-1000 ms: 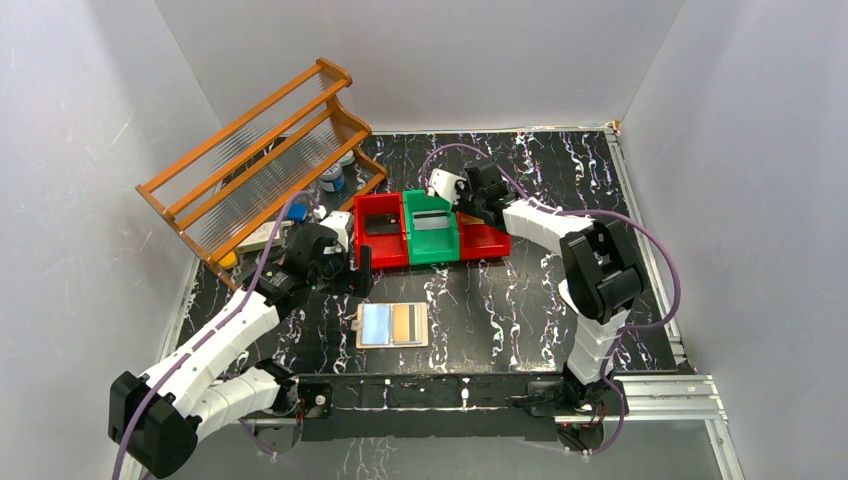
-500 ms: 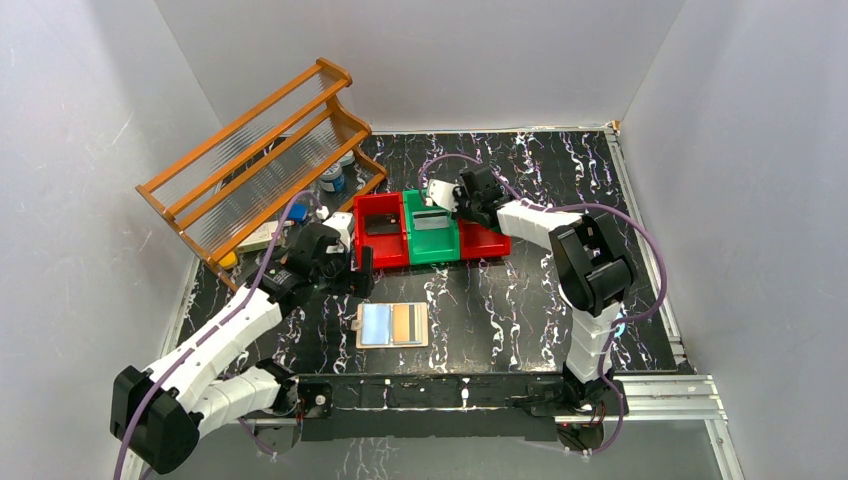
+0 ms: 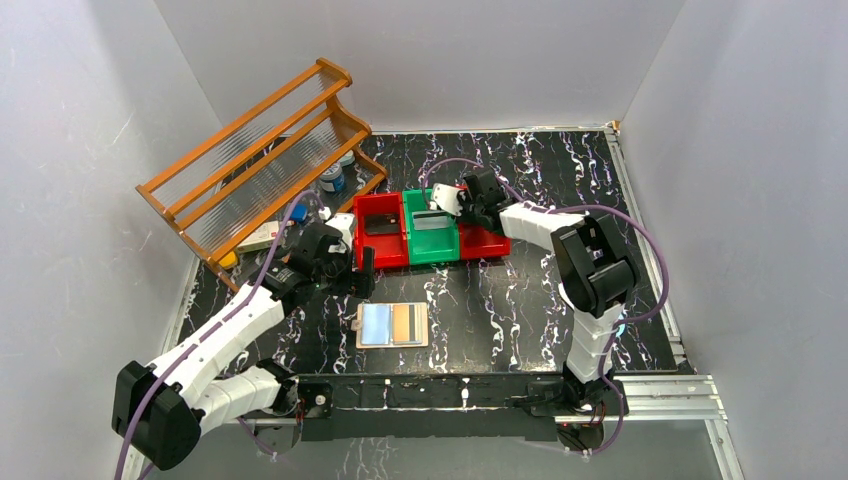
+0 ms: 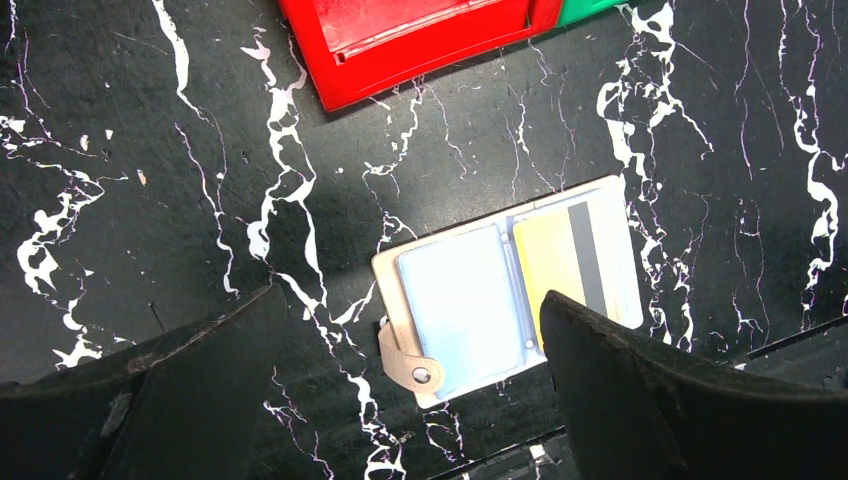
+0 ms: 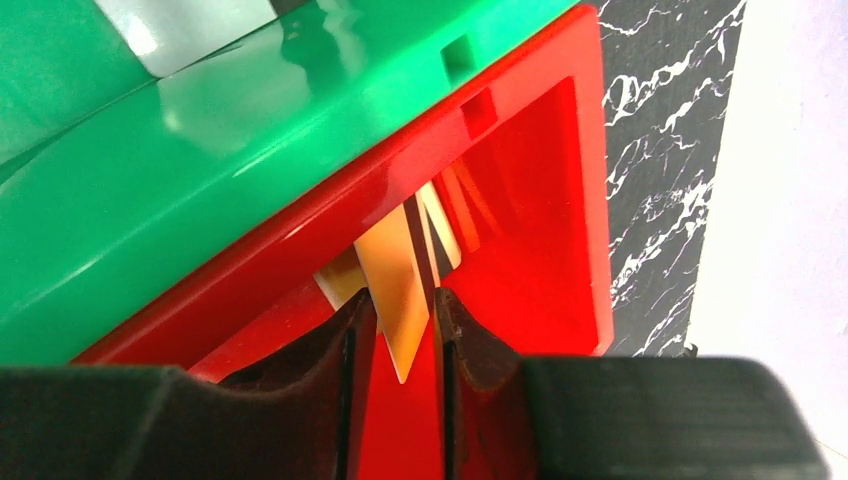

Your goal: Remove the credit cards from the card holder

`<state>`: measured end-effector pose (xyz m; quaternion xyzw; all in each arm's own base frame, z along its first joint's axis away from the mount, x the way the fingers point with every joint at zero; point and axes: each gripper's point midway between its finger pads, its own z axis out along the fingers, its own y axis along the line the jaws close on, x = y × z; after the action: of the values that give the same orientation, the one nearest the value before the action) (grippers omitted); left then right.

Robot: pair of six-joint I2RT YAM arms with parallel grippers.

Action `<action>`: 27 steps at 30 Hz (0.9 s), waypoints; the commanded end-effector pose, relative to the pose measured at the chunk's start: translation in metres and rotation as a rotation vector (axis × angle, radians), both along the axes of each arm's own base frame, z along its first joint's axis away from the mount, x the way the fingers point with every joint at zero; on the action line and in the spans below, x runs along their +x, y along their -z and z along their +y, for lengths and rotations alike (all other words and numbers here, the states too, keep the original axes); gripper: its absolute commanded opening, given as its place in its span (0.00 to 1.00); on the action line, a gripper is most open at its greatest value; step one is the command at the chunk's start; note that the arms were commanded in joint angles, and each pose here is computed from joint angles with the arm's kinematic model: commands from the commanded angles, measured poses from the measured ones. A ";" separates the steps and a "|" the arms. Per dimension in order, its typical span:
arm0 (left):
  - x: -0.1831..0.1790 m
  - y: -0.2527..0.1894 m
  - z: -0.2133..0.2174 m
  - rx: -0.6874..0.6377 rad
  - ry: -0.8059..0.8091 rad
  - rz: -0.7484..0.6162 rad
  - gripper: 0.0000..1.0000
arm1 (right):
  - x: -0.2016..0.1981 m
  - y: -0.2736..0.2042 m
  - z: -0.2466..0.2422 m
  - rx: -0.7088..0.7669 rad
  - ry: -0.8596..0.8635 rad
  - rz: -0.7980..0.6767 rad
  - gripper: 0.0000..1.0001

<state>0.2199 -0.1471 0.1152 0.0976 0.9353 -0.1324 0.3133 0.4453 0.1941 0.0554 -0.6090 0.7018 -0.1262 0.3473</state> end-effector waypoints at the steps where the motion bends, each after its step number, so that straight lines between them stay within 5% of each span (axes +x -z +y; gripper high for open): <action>1: -0.001 -0.004 -0.002 -0.001 0.018 -0.007 0.98 | -0.006 -0.018 -0.002 0.033 0.013 -0.021 0.37; 18: -0.003 -0.010 -0.007 -0.031 0.047 -0.029 0.99 | -0.014 -0.078 -0.004 0.222 0.141 -0.098 0.43; 27: -0.003 -0.008 -0.006 -0.023 0.045 -0.023 0.98 | -0.056 -0.172 0.011 0.757 0.279 -0.129 0.50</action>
<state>0.2184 -0.1519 0.1212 0.1066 0.9296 -0.1476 0.3205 0.4078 0.1908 0.1672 -0.4452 0.7551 -0.0488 0.4788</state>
